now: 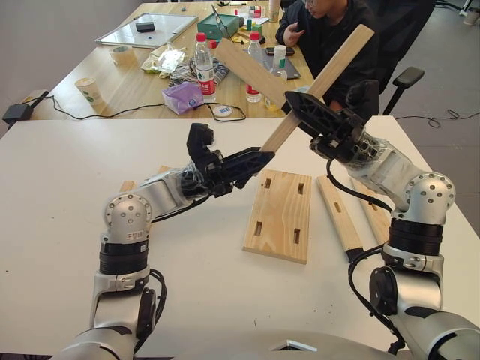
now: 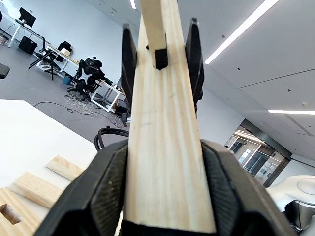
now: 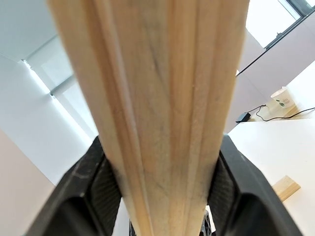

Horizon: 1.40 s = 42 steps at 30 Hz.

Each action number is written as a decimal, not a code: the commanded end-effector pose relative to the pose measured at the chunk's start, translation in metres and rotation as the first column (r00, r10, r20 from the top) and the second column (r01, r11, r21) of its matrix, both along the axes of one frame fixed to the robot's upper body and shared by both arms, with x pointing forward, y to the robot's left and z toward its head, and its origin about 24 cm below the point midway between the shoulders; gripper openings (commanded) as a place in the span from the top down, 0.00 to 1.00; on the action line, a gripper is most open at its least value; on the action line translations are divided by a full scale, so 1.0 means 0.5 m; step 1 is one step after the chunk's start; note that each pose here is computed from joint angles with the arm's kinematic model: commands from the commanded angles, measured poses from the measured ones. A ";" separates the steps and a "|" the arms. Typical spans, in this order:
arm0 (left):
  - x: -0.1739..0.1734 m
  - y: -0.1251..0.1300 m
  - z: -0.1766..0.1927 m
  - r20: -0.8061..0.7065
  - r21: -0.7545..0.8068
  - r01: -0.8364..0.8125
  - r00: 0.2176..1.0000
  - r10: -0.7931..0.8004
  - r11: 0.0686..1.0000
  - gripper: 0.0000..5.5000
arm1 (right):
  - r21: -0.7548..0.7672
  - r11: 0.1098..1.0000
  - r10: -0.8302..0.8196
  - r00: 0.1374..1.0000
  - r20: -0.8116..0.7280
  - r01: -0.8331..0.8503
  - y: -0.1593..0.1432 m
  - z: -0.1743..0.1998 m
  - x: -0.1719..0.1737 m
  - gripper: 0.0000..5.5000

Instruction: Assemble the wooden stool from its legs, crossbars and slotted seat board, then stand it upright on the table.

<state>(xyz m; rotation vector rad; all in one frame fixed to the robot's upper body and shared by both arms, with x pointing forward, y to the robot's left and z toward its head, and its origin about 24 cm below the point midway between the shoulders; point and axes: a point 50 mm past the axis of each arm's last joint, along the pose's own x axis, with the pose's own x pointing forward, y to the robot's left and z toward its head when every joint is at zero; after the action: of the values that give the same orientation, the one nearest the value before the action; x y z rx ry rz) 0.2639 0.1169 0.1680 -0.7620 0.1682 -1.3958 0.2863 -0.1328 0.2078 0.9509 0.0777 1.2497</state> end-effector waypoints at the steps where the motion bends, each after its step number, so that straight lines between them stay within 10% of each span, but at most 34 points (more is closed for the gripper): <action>1: 0.017 0.029 -0.013 -0.025 0.052 -0.027 0.999 0.028 0.998 0.43 | -0.071 0.995 -0.071 0.995 0.074 0.077 -0.011 0.009 0.004 0.62; 10: 0.025 0.157 -0.155 -0.178 0.334 -0.035 0.979 0.100 0.942 0.29 | -0.429 0.855 -0.169 0.939 0.298 0.290 -0.101 -0.075 -0.030 0.62; 42: 0.025 0.166 -0.162 -0.215 0.325 -0.005 0.973 0.079 0.946 0.29 | -0.699 0.668 0.140 0.880 0.454 0.254 -0.126 -0.231 -0.148 0.63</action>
<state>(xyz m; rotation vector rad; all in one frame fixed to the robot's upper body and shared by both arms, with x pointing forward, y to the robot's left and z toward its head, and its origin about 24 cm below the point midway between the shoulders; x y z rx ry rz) 0.2735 0.1985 0.0827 -0.6552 0.5455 -1.2003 0.2201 -0.1862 0.1118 -0.0806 0.0010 1.1936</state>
